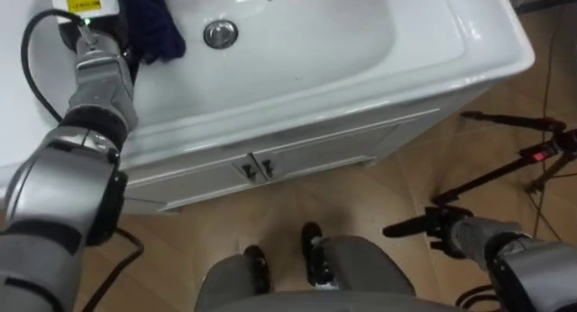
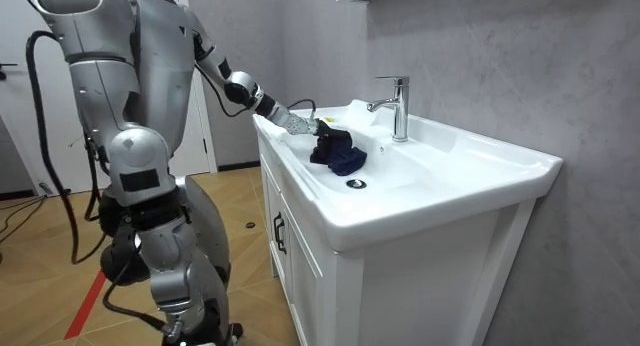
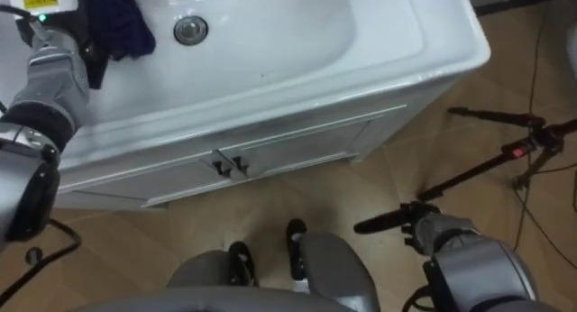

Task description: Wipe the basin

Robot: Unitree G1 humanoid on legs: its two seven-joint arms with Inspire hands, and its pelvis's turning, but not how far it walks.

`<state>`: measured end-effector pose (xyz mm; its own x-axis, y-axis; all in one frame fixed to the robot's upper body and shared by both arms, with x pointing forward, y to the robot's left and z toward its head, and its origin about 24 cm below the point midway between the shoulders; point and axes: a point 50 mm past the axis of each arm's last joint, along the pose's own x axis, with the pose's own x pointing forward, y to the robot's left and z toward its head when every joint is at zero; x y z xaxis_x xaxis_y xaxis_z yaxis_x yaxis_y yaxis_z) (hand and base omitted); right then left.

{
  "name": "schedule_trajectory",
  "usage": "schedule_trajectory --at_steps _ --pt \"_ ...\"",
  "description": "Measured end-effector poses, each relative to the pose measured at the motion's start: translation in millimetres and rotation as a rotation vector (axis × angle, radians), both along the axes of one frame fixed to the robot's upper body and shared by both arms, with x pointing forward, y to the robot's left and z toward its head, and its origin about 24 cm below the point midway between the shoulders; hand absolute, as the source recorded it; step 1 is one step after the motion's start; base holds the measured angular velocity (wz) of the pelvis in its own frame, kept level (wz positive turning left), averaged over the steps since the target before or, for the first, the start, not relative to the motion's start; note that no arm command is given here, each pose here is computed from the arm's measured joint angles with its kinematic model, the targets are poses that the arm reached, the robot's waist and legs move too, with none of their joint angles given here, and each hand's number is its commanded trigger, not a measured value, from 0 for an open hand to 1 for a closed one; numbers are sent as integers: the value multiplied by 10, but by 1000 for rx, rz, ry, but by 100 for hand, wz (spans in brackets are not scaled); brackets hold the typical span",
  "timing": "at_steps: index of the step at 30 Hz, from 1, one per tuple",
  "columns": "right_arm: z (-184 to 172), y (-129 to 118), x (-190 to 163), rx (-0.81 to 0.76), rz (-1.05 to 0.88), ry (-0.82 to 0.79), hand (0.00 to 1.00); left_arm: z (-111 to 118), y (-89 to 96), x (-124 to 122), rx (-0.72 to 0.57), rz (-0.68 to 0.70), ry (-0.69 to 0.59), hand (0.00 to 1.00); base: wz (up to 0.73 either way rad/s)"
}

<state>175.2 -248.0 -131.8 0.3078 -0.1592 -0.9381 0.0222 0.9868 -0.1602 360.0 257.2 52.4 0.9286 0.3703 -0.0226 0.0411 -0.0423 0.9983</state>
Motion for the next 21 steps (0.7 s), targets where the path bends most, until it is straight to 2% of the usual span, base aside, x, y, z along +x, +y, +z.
schedule_trajectory --at_steps 3,8,21 --pt "23 -3 47 7 -15 -14 0 123 -78 93 -25 -8 -35 100 22" --pt "42 -25 77 31 -76 -50 0 189 -180 160 -76 -17 -59 100 6" --pt "22 -115 -30 57 -145 -58 0 128 -418 201 -204 -41 -39 100 -7"
